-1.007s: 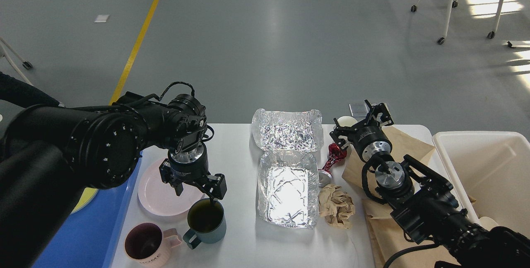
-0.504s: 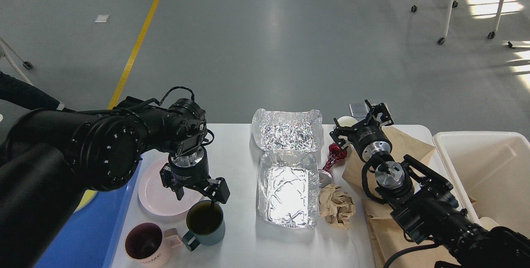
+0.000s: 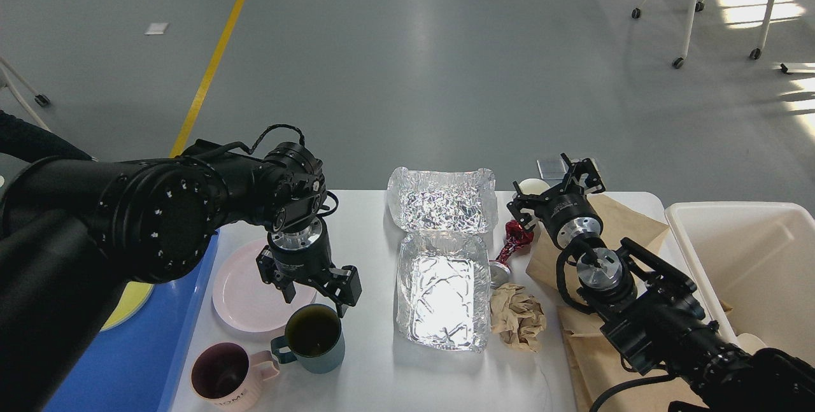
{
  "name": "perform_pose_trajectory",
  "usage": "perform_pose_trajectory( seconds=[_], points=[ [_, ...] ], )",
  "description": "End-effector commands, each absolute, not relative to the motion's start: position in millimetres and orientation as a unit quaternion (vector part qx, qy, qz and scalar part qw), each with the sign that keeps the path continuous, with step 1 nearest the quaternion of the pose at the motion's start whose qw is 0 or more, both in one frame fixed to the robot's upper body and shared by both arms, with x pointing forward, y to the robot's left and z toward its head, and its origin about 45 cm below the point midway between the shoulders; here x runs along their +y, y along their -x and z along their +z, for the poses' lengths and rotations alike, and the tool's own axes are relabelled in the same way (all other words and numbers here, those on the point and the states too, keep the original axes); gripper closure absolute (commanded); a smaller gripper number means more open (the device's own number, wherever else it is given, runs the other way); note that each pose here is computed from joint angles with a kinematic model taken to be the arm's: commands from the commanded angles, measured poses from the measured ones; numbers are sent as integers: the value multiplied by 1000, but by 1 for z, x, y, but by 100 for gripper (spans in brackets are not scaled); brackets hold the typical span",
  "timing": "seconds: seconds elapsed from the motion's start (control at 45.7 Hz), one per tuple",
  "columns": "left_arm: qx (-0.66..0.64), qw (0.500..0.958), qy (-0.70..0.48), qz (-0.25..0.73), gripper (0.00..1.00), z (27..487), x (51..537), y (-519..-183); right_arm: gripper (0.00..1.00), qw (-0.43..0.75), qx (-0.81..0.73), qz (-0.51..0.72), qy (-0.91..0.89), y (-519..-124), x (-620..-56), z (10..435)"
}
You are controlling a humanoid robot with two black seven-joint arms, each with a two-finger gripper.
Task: Tidy desktop
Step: 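Lower the left gripper and grasp the dark green mug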
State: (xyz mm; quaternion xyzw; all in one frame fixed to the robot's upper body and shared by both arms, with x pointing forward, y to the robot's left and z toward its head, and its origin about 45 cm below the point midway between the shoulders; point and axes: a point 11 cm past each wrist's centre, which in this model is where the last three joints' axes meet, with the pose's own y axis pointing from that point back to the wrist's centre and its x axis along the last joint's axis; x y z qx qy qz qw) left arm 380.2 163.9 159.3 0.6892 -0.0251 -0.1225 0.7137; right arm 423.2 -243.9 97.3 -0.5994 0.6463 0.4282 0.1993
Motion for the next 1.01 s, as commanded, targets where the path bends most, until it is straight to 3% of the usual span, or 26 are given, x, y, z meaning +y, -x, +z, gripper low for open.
perform_pose_trajectory(
  seconds=[0.0, 0.701, 0.985],
  points=[
    [-25, 714, -689, -122, 7, 160, 164, -380, 0, 199, 646, 428, 599, -423, -244, 97],
    [-21, 707, -697, -118, 7, 159, 175, -382, 0, 199, 646, 428, 599, -423, -244, 97],
    [1, 703, -697, -140, 7, 156, 179, -365, 0, 199, 646, 428, 599, -423, -244, 97]
  ],
)
